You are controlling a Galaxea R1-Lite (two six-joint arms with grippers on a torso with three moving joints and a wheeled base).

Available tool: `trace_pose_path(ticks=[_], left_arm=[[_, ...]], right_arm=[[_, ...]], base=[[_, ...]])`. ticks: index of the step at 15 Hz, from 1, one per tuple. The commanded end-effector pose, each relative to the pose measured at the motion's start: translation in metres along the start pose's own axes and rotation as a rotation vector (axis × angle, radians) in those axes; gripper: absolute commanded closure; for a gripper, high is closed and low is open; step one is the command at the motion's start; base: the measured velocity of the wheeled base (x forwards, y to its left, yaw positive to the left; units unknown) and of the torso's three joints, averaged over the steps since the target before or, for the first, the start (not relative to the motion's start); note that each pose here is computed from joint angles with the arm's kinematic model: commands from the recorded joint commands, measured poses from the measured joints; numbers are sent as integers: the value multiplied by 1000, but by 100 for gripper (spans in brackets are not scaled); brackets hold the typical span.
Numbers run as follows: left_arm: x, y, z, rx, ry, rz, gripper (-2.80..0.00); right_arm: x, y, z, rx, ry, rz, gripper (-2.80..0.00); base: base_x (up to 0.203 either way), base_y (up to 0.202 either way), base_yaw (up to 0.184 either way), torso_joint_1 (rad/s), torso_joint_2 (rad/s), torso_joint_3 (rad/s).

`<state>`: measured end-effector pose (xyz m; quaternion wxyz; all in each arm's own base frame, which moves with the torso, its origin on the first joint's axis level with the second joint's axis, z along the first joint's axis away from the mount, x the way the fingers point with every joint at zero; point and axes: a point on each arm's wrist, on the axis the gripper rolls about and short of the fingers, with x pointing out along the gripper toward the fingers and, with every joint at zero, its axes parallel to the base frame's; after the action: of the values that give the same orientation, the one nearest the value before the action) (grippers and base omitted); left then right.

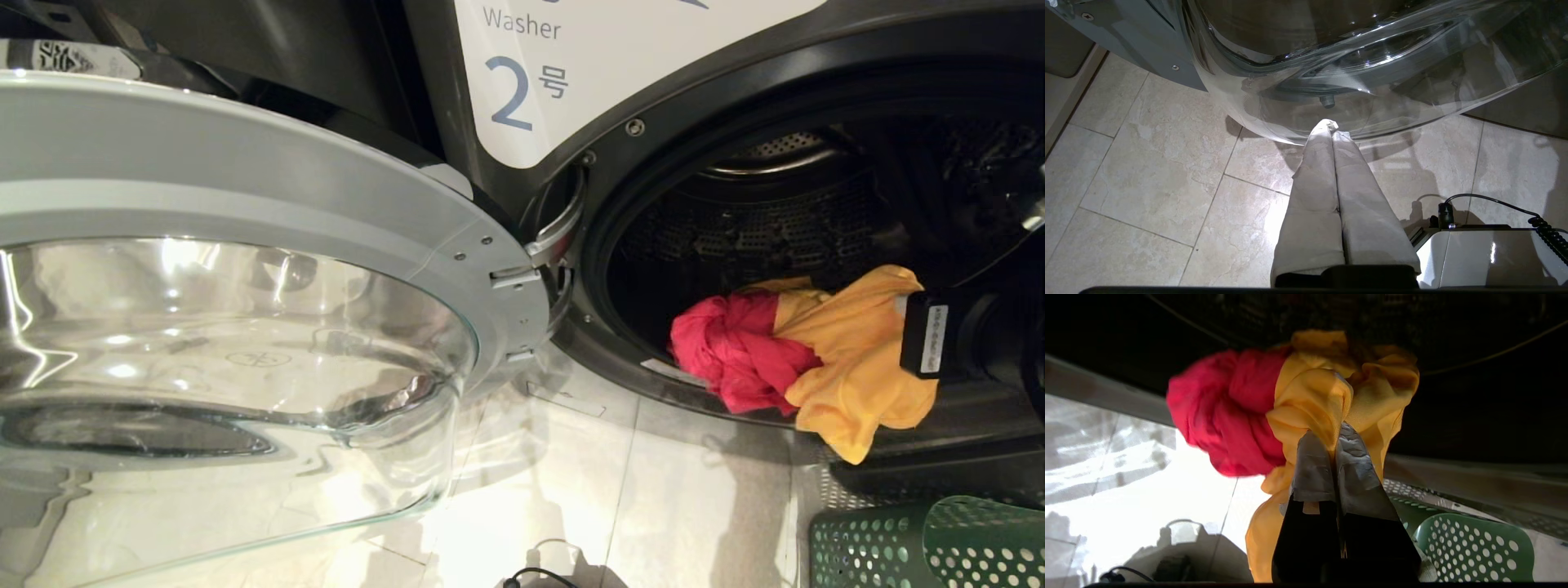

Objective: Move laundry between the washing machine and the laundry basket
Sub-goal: Pick a cloth and place it into the basket

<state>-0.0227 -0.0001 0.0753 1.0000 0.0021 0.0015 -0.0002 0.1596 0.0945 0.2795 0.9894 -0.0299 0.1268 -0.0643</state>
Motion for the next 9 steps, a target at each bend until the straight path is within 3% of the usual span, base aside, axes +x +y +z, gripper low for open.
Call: trace_pose_path(ticks=[1, 9], left_arm=[[0, 0, 0, -1, 0, 0, 0], [0, 0, 0, 5, 0, -1, 0]], right_arm=[[-6, -3, 12, 22, -25, 5, 0], [-23, -15, 22, 43, -34, 28, 0]], base=[[0, 0, 0, 0, 0, 0], [0, 0, 0, 0, 0, 0]])
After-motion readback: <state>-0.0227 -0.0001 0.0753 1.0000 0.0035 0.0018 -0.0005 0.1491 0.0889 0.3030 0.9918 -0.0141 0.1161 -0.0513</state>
